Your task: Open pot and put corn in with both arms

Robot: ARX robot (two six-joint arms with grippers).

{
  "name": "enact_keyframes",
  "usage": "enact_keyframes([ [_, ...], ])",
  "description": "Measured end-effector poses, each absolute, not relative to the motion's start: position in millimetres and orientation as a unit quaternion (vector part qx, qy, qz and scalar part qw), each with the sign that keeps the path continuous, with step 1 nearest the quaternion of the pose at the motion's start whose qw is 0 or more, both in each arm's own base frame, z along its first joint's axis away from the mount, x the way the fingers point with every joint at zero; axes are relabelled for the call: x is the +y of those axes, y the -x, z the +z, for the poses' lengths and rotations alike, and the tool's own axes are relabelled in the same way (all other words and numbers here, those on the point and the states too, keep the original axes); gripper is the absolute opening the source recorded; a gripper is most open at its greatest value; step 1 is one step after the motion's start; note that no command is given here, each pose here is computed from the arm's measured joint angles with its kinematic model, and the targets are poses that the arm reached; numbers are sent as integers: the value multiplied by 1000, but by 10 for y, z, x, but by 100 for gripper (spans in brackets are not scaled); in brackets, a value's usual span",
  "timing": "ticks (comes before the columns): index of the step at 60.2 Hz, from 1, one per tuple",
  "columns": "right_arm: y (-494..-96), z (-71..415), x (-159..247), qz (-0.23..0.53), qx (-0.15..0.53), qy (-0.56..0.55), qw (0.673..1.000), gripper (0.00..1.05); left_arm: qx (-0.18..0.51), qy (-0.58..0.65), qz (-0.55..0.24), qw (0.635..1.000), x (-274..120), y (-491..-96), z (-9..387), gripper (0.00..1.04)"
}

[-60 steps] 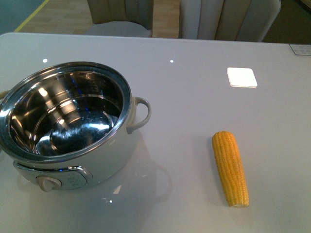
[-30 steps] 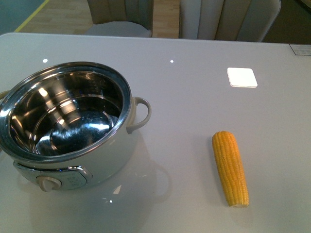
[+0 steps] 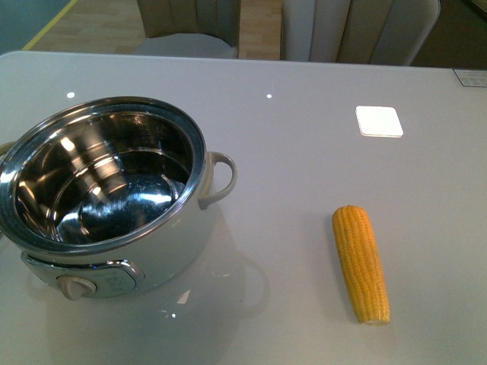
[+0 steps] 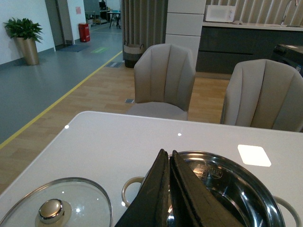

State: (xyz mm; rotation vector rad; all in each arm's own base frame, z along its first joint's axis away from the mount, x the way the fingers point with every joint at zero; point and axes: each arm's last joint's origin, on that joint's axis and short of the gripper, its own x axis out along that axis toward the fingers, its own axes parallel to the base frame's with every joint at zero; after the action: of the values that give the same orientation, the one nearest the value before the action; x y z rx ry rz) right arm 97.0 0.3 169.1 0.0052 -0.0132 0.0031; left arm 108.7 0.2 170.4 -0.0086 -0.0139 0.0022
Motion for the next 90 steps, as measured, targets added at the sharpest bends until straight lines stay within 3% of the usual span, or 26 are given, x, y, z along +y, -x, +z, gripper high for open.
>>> enact_keyframes([
  [25,-970,1691,3,2,-7,-3,1000,96,-4,4,1,1000,2,-973,1674,5],
  [51,-970,1691,3,2,-7,-3,1000,96,-4,4,1,1000,2,-973,1674,86],
  [53,-976,1680,2,-5,11,-8,1000,96,-4,4,1,1000,2,-973,1674,92],
  [55,-977,1683,2,-31,89,-25,995,96,-4,4,1,1000,2,-973,1674,98],
  [58,-1001,1682,-3,-59,203,-38,977,96,-4,4,1,1000,2,-973,1674,98],
  [63,-1092,1601,9,-75,298,-39,951,96,-4,4,1,1000,2,-973,1674,98],
  [77,-1623,1540,299,-41,311,-3,950,96,-4,4,1,1000,2,-973,1674,98],
  [90,-2265,1237,710,2,372,43,927,96,-4,4,1,1000,2,-973,1674,98],
])
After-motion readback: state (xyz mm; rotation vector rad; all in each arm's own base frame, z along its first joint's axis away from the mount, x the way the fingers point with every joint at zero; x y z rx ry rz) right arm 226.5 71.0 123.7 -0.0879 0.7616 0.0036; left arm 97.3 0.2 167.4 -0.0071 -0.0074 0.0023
